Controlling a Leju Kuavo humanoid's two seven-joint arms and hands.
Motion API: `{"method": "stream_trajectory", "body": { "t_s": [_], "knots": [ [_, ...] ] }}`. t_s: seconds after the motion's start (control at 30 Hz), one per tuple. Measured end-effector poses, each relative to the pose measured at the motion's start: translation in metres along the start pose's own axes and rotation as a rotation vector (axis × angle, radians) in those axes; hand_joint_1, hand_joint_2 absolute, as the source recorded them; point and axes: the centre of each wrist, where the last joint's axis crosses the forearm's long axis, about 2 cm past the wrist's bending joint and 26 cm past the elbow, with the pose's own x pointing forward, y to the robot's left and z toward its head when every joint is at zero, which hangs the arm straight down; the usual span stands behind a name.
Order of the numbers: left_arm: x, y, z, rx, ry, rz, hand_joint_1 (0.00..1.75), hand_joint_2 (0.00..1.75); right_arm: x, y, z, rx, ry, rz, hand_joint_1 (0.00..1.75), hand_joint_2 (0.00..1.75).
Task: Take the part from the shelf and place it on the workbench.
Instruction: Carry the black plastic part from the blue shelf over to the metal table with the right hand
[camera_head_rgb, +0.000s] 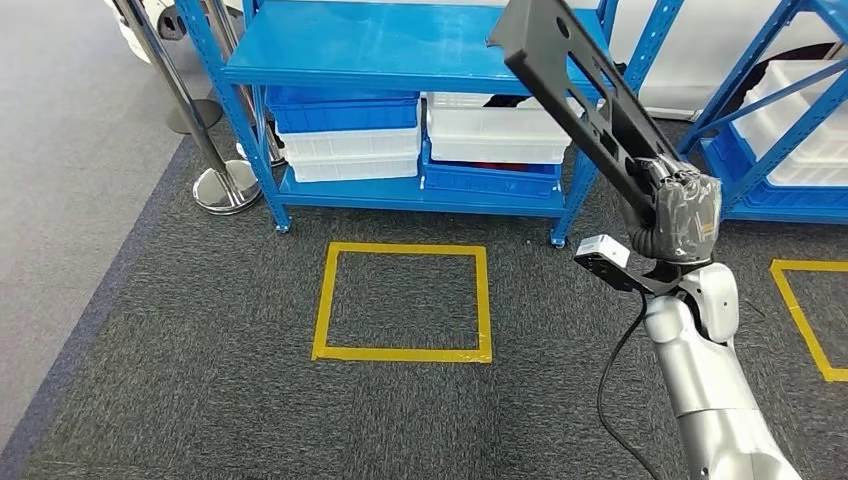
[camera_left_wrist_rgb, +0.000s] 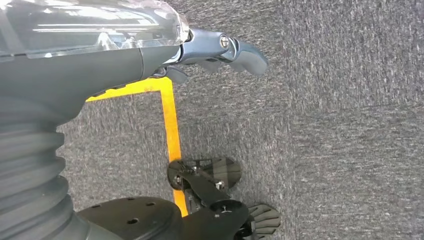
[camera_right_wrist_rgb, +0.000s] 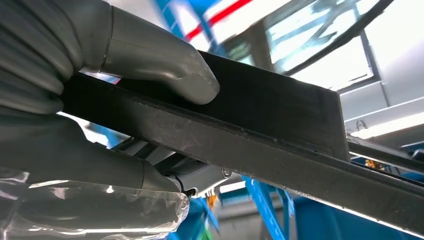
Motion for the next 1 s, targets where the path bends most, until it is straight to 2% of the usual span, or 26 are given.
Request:
{"method": "stream_trajectory", "body": {
  "t_s": [0.17, 0.33, 0.77, 1.0],
  "knots": [
    [-0.002, -0.001, 0.001, -0.015, 0.004, -0.004, 0.0, 1.75, -0.032, -0.019, 0.0, 0.005, 0.034, 0.187, 1.75, 1.75],
    [0.0, -0.004, 0.001, -0.034, 0.003, -0.01, 0.0, 1.75, -0.045, -0.031, 0.004, 0.009, 0.071, 0.292, 1.75, 1.75],
    [0.007, -0.005, -0.002, -0.049, -0.003, -0.02, 0.0, 1.75, -0.034, -0.041, 0.016, 0.001, 0.073, 0.4, 1.75, 1.75],
    [0.007, -0.004, -0.003, -0.041, -0.002, -0.013, 0.0, 1.75, -0.027, -0.049, 0.011, -0.003, 0.084, 0.501, 1.75, 1.75]
  ]
}}
